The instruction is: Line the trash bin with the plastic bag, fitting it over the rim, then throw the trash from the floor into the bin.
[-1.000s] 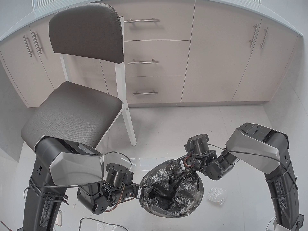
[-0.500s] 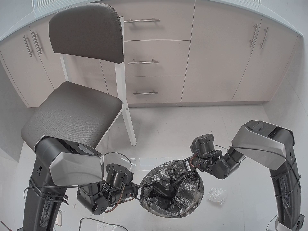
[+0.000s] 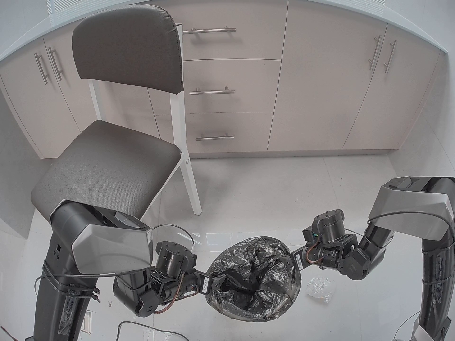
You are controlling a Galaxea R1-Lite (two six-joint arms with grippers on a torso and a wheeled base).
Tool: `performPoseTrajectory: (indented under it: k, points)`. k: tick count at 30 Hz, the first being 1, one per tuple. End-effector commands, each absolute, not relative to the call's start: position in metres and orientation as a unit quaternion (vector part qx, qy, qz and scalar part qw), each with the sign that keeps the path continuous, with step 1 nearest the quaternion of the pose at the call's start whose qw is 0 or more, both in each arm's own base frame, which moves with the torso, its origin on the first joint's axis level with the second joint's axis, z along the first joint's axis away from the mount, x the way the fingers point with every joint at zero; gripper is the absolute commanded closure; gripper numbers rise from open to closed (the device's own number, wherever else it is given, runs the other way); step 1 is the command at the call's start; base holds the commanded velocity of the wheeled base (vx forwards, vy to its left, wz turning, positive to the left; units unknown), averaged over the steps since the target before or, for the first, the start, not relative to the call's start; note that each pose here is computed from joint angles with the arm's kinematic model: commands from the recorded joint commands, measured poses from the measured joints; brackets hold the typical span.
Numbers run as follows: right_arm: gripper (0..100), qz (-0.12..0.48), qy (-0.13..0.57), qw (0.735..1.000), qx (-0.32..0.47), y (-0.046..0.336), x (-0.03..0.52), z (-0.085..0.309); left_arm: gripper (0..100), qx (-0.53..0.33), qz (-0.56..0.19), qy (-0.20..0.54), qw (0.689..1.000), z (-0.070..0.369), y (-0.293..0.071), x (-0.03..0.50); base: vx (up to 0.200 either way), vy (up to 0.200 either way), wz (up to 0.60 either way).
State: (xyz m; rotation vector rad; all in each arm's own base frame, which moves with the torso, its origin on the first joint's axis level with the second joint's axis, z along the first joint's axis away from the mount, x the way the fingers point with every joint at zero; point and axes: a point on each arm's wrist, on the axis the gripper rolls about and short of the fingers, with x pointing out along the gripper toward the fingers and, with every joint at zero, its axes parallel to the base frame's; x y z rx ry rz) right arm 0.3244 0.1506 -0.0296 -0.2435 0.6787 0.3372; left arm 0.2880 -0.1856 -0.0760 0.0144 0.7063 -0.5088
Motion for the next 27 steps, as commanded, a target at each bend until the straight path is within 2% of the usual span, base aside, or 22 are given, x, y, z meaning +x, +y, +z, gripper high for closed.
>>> performPoseTrajectory:
  k: [1,15,27]
  points:
    - [0,0.141,0.358,0.915,-0.117,0.129,0.326,-0.050,0,0.006,-0.246,0.341,0.907,-0.075,-0.186,0.288,0.000,0.000,0.00]
    - [0,0.100,0.364,0.921,-0.098,0.102,0.346,-0.058,0,0.007,-0.246,0.342,0.907,-0.076,-0.186,0.288,0.000,0.000,0.00]
    - [0,0.097,0.380,0.914,-0.102,0.099,0.349,-0.058,0,0.007,-0.246,0.343,0.907,-0.076,-0.186,0.288,0.000,0.000,0.00]
